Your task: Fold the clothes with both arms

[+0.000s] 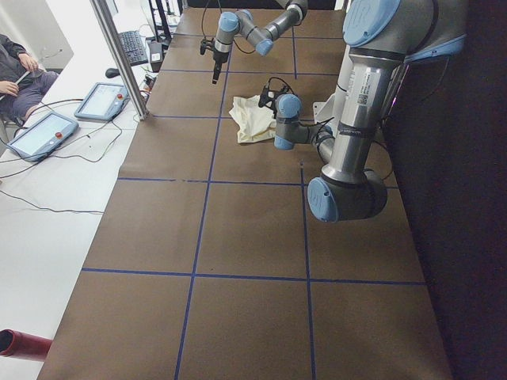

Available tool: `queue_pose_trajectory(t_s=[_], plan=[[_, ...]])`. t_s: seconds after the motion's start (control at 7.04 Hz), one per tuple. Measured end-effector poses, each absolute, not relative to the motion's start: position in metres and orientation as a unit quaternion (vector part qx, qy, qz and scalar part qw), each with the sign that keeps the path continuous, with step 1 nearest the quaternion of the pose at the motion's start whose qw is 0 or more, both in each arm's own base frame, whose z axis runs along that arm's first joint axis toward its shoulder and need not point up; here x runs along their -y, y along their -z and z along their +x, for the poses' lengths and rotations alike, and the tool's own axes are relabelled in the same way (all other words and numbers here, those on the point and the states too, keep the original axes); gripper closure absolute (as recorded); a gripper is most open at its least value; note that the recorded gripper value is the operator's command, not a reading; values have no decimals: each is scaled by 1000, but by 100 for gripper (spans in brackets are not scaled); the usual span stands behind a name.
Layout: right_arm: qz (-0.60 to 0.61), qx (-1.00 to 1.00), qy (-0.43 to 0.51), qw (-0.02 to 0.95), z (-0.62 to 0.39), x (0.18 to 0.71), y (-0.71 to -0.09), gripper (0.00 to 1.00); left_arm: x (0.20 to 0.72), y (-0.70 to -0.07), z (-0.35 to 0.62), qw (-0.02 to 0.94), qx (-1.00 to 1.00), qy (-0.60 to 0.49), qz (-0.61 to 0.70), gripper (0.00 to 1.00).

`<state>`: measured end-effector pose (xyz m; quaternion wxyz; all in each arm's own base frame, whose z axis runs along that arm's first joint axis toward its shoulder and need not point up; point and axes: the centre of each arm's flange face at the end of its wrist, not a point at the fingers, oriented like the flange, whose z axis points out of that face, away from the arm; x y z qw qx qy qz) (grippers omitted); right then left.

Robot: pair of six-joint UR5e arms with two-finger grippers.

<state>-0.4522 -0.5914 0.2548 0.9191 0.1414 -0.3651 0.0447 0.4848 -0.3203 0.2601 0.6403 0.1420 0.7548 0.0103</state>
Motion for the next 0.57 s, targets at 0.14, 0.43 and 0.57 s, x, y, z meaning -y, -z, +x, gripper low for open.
queue_pose_trajectory(t_s=[0.14, 0.43, 0.57], plan=[[139, 381, -23, 914, -434, 598, -268, 0, 332, -254, 504, 642, -755, 37, 126, 0], [143, 397, 0, 907, -412, 603, -289, 0, 337, -257, 535, 648, -750, 89, 100, 0], [143, 399, 2, 906, -408, 604, -292, 0, 332, -259, 544, 650, -748, 96, 90, 0]])
